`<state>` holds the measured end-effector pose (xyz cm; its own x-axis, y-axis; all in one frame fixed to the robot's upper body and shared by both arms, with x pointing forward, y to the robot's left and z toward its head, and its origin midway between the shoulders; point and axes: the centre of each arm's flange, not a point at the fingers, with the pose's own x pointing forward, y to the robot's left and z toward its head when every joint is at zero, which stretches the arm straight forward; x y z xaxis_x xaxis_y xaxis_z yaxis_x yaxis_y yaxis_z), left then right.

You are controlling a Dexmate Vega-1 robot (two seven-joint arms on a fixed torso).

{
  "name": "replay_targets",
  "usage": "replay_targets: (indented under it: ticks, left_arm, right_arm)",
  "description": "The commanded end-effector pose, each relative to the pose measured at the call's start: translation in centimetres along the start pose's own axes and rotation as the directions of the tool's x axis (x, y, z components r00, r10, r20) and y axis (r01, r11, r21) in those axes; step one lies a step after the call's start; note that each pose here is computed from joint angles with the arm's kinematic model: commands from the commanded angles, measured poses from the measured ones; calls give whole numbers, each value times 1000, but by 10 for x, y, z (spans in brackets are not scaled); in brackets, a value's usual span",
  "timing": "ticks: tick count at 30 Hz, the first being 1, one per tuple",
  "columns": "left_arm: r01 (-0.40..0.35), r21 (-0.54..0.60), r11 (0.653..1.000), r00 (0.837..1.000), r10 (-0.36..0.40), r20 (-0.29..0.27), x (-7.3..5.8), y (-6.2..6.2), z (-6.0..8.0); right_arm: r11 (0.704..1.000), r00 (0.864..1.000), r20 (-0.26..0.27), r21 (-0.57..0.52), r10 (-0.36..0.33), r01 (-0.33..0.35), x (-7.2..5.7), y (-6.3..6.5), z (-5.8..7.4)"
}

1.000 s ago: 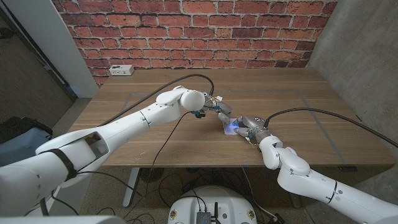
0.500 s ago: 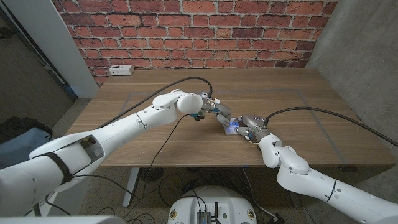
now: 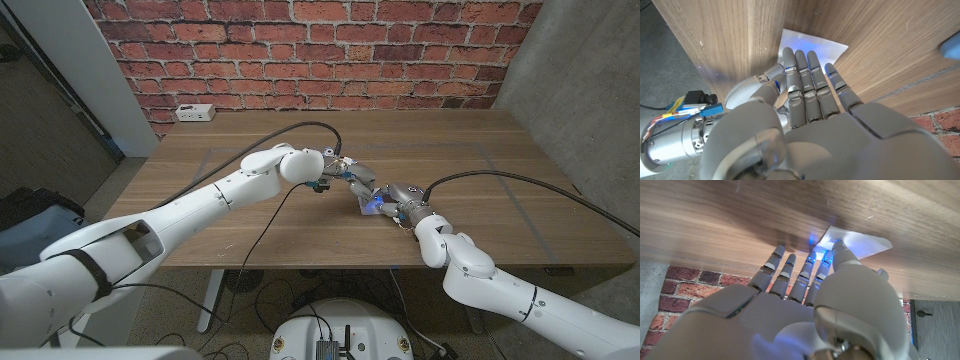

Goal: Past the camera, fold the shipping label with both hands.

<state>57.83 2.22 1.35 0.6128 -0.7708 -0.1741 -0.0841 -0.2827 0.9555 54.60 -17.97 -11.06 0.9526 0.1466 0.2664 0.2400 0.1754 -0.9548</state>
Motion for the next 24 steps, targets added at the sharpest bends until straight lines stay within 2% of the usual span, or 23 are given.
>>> replay_targets:
  ticks: [1, 12, 18, 24]
  left_arm:
    - [61, 18, 998, 998, -61, -4, 8, -1, 1]
    - [129, 33, 991, 991, -129, -21, 19, -7, 6]
    - [172, 66, 983, 984, -168, -65, 24, -13, 9]
    - [209, 45, 977, 976, -205, -77, 26, -19, 8]
  right_arm:
    - [1000, 1000, -4, 11, 0, 0, 0, 0, -1]
    - [1000, 1000, 0, 20, -4, 4, -2, 2, -4]
    - [1000, 1000, 5, 23, -5, 5, -3, 3, -4]
    - [1000, 1000, 5, 19, -6, 6, -4, 3, -5]
